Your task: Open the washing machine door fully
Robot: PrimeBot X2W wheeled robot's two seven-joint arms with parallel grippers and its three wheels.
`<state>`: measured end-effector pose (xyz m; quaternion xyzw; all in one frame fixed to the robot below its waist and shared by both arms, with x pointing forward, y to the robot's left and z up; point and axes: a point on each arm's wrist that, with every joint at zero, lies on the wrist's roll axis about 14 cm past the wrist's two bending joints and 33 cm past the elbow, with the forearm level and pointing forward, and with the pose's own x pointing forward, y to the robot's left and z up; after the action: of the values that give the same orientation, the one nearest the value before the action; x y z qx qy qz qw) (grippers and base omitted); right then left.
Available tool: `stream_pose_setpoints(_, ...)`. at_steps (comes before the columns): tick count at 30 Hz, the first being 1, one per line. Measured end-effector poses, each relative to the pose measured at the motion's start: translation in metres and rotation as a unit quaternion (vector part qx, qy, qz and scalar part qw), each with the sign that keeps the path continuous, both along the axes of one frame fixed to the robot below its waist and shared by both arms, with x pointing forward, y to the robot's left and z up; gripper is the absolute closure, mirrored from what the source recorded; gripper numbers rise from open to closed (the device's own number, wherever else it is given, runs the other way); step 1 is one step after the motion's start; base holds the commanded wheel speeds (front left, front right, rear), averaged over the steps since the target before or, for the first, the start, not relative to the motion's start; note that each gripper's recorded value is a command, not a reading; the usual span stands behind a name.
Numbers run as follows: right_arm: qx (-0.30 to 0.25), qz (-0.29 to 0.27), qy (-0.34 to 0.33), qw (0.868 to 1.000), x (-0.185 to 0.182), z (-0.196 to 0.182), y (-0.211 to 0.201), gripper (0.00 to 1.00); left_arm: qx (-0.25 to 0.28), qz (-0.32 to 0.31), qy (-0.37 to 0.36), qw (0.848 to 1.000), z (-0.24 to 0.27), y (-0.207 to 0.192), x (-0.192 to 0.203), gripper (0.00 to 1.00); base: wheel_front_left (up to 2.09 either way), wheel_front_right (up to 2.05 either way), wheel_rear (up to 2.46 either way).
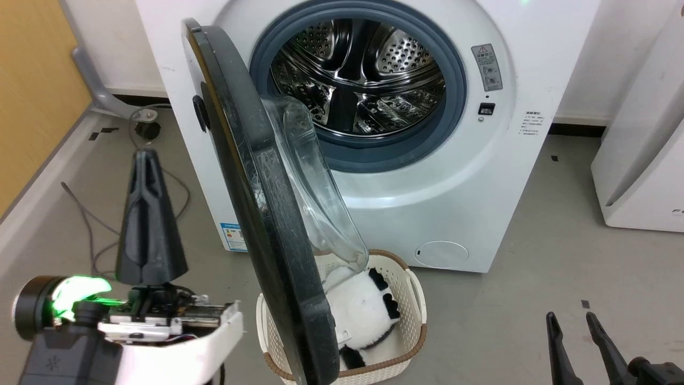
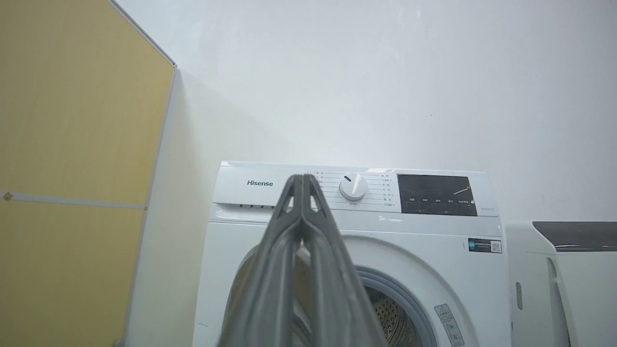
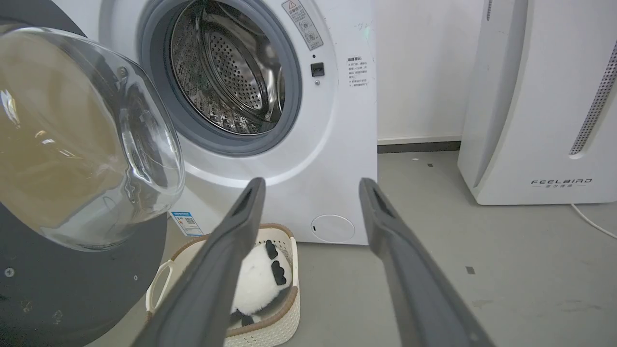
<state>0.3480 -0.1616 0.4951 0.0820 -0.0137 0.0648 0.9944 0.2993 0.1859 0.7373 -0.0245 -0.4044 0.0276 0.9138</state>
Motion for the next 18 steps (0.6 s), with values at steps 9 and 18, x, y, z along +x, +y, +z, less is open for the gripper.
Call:
stream_pose_setpoints(9, 0.004, -0.006, 0.005, 1.0, -0.001, -0.002, -0.003, 0.0, 0.05, -0.085, 0.063, 0.993, -0.022, -0.056, 0.014, 1.0, 0.0, 0.0, 0.0)
stream_pose_setpoints(18, 0.007, -0.001, 0.011, 1.0, 0.001, -0.006, 0.001, 0.0, 0.04, -0.188, 0.257, 0.947, -0.103, -0.111, 0.02, 1.0, 0.0, 0.0, 0.0)
